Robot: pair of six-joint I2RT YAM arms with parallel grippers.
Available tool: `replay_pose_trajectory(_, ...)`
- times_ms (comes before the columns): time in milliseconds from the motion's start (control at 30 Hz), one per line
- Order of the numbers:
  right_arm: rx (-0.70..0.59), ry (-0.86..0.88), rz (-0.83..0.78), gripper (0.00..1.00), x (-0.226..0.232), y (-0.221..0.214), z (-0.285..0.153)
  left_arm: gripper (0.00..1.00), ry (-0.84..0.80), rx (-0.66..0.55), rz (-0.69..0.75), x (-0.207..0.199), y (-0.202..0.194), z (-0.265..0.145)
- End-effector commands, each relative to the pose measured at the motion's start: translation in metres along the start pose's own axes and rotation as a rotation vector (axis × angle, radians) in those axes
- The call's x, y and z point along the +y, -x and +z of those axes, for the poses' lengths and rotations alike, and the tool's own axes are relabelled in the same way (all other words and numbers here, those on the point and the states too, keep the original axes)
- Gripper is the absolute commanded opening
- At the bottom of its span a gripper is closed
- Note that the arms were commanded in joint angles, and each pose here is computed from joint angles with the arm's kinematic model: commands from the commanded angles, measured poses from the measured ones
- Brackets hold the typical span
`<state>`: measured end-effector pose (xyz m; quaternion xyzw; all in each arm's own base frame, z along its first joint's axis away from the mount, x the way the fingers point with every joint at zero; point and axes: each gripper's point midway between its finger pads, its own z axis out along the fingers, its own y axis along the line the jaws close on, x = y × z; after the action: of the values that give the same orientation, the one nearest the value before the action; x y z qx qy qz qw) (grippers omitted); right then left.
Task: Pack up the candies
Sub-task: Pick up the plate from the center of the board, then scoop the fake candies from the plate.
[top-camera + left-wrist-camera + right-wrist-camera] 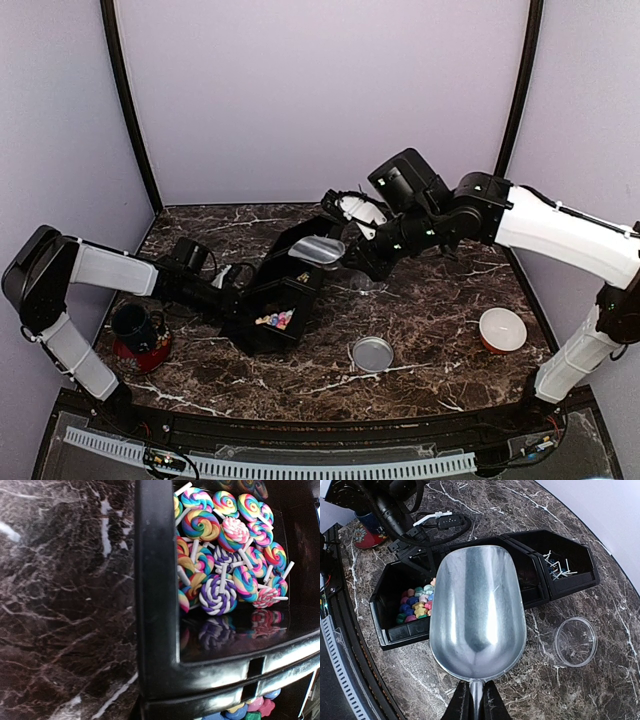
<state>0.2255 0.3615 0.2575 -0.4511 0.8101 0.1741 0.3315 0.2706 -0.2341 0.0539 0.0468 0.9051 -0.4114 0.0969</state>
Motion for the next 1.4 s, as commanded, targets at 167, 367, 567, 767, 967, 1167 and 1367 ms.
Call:
replay_pose_trajectory(167,0.028,0.045,-0.052,0.00,0.016,0.011,-0.005,0.00,0.102,-0.081,0.140,-0.014,0.042,-0.020)
replay_pose_trajectory(367,0.136,0.053,-0.115,0.00,0.028,-0.007,0.018,0.00,0.249,-0.143,0.186,-0.010,0.058,-0.042)
replay_pose_trajectory(567,0.215,0.059,-0.196,0.00,0.047,-0.017,0.034,0.00,0.298,-0.146,0.215,-0.011,0.064,-0.048)
replay_pose_trajectory(767,0.284,0.022,-0.227,0.00,0.047,-0.022,0.048,0.00,0.376,-0.133,0.258,-0.007,0.069,-0.054)
replay_pose_trajectory(967,0.335,0.019,-0.265,0.00,0.053,-0.028,0.064,0.00,0.436,-0.152,0.314,-0.007,0.072,-0.059)
replay_pose_trajectory(1167,0.377,0.005,-0.290,0.00,0.057,-0.032,0.082,0.00,0.461,-0.189,0.364,-0.017,0.077,-0.067)
replay_pose_trajectory(1367,0.398,-0.001,-0.324,0.00,0.066,-0.032,0.097,0.00,0.547,-0.168,0.443,-0.032,0.078,-0.066)
